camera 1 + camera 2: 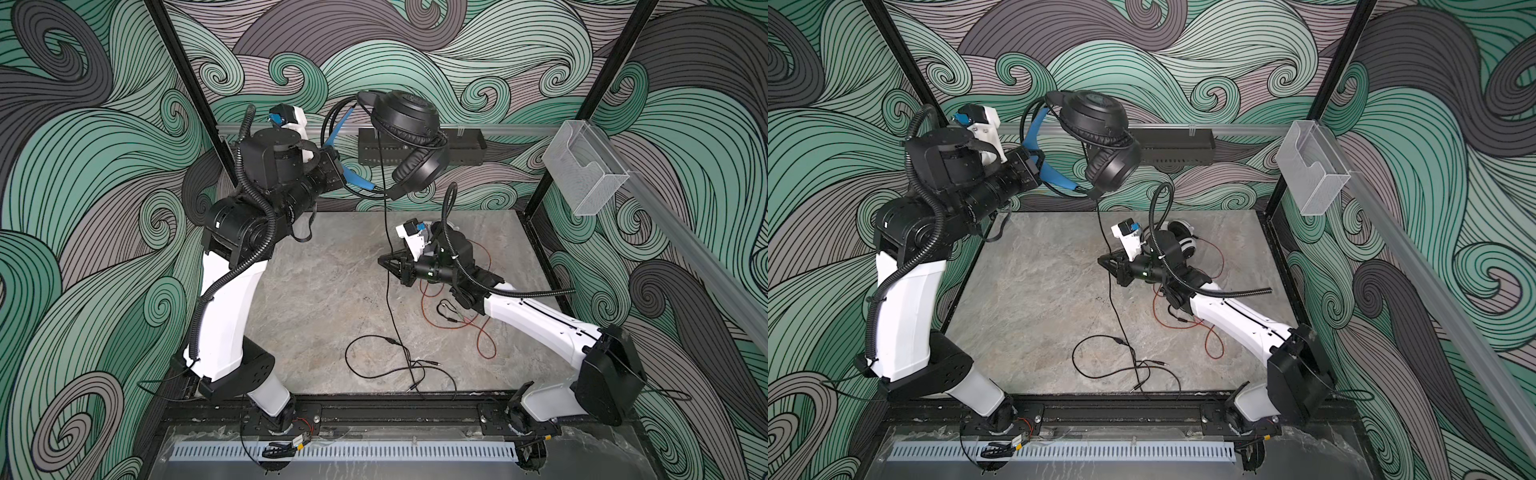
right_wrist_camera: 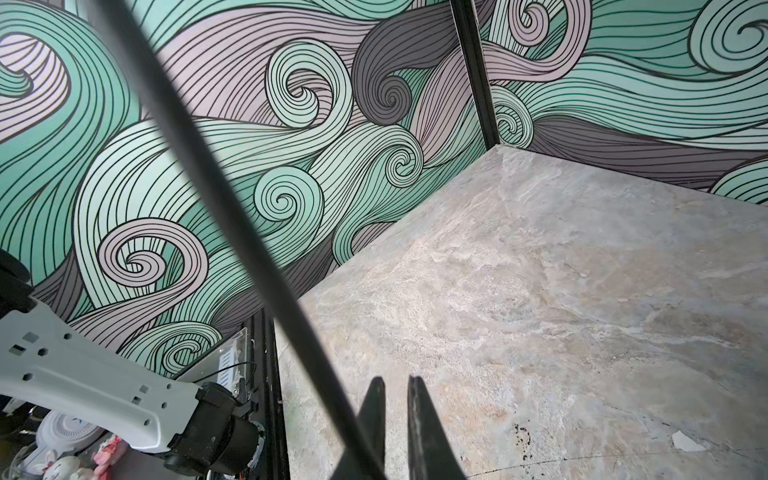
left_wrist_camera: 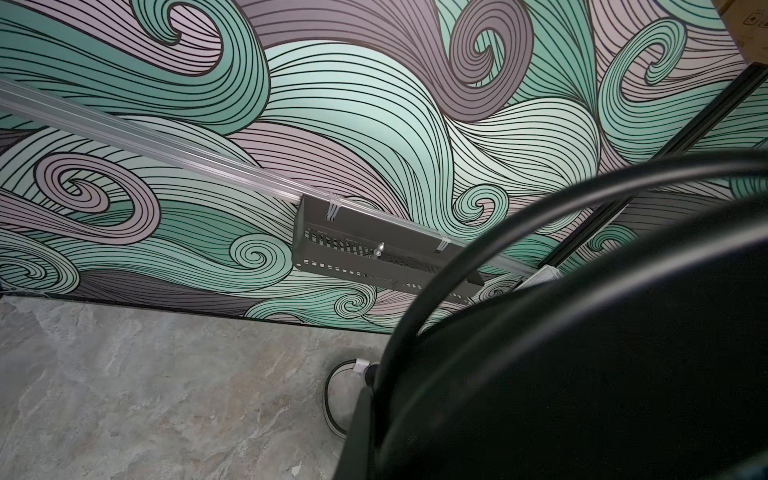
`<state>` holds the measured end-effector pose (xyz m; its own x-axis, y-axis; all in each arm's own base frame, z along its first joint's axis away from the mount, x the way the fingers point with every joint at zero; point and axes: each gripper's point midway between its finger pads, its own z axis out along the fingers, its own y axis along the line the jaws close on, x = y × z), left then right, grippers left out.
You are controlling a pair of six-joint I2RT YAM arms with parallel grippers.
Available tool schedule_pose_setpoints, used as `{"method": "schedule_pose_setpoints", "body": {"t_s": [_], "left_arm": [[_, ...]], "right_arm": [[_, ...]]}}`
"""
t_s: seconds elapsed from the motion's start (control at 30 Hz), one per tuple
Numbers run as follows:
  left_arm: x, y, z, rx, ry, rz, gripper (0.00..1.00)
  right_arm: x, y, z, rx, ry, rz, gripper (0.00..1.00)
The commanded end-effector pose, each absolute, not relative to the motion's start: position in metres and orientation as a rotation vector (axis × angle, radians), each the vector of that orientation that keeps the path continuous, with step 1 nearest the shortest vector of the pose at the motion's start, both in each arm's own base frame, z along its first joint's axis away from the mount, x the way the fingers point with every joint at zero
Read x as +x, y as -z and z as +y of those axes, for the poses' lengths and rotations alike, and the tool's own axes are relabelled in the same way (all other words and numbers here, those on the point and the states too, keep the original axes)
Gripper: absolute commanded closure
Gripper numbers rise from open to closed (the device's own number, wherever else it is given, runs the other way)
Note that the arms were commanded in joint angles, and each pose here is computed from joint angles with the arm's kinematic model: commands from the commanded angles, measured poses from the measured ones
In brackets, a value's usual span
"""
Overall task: Wrap the headphones
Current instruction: 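Raise the black headset high with the left gripper while the right gripper withdraws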
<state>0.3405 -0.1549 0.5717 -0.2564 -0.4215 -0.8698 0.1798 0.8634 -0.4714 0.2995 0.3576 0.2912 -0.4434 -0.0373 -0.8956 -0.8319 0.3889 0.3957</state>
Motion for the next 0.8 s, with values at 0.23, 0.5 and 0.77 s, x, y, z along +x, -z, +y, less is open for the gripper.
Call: {"method": "schedule_pose_setpoints", "body": {"t_s": [0.23,0.5,0.77], "left_arm": [[0.319,-0.616,-0.141,-0.26,0.707,1.585,1.0],[0.337,-0.604,-0.124,-0.351,0.587,1.567,1.0],[0.379,-0.553,-0.102,-0.46,0.387,1.631,1.0]], "right_arm": [[0.303,-0.279,0.365,-0.763,-1.207,1.793,0.92],[0.274,-0.244,0.351,-0.899,-1.021,1.915,1.0],[0.222,-0.231,0.324,-1.123,-0.703,1.944,1.0]]}}
